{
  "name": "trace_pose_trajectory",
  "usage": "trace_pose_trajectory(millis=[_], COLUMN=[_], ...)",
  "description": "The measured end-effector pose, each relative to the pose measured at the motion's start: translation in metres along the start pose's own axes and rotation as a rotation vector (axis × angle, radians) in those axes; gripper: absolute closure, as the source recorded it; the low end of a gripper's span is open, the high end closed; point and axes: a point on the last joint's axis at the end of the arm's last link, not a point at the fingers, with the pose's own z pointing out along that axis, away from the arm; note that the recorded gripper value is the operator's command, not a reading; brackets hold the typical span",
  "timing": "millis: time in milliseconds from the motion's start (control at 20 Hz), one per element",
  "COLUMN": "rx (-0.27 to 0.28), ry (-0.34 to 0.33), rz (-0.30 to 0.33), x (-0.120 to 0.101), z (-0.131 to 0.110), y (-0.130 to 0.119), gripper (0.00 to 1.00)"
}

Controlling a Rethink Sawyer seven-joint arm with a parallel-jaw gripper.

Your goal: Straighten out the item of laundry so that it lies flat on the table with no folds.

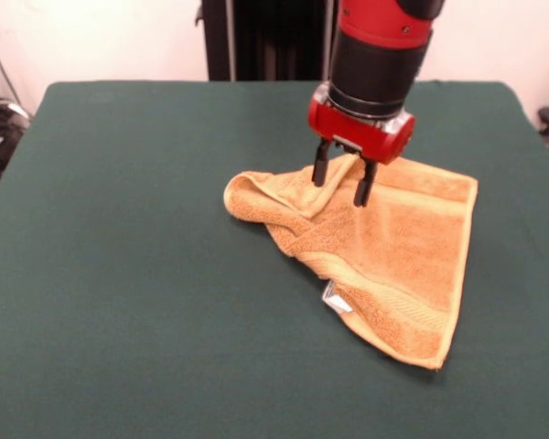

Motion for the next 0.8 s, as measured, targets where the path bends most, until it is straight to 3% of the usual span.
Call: trace_pose_trajectory(millis=[450, 800], rx=[-0.015, -0.035], ry=[-0.003, -0.035], rz=[0.031, 0.085], x=[-0.008, -0.031], z=[0.001, 0.016], y=[-0.007, -0.033], gripper=[0.0, 0.0])
